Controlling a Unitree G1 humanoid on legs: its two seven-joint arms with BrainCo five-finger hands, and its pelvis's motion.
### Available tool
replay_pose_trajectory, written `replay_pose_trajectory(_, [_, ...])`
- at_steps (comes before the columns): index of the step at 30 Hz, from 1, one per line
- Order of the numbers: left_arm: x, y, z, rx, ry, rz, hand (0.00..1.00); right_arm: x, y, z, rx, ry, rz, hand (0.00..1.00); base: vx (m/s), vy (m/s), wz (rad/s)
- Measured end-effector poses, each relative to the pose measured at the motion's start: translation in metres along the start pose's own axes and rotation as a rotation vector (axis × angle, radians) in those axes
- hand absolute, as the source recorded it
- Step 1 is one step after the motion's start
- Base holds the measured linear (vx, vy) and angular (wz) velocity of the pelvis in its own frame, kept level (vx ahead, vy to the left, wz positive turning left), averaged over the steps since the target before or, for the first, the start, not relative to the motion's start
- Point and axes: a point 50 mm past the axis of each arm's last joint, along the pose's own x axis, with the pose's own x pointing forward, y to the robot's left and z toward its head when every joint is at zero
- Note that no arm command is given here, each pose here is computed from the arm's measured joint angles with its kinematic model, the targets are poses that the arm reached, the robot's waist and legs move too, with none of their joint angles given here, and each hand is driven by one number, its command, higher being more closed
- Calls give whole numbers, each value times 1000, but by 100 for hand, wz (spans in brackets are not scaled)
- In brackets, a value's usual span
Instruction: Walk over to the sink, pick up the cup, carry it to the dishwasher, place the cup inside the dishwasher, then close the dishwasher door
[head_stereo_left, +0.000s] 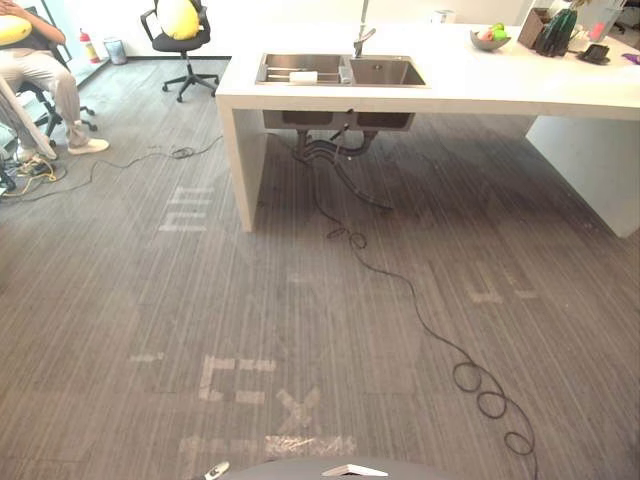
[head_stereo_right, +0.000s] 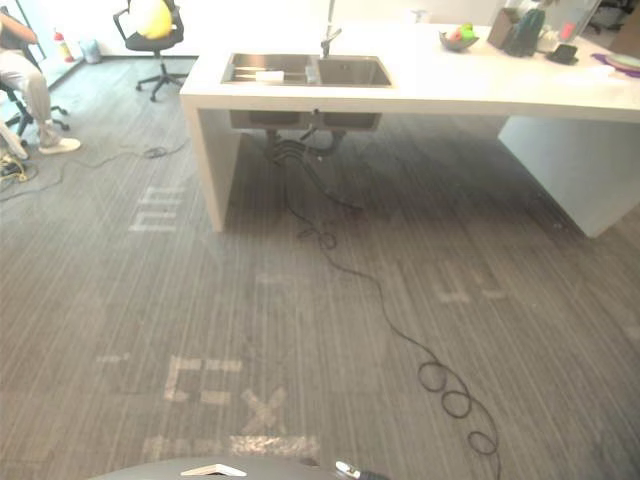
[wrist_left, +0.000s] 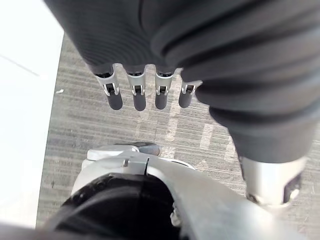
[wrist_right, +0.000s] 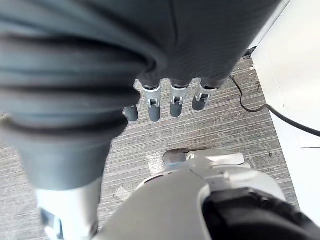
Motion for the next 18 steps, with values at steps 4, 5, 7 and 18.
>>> replay_pose_trajectory(4, [1, -1, 7, 104, -37, 50, 0, 0, 2, 3, -25, -4, 40, 0, -27, 2, 1])
replay_pose_trajectory(5, [1, -1, 7, 110, -40, 54, 0, 0, 2, 3, -31, -4, 52, 0, -19, 0, 3])
replay_pose_trajectory(7, [0, -1, 7, 119, -46, 57, 0, 0, 4, 4, -40, 5, 79, 0, -8, -1, 9])
replay_pose_trajectory(18, [0, 3, 7, 115, -45, 87, 0, 0, 9, 2, -60, 56, 113, 0, 5, 2, 4])
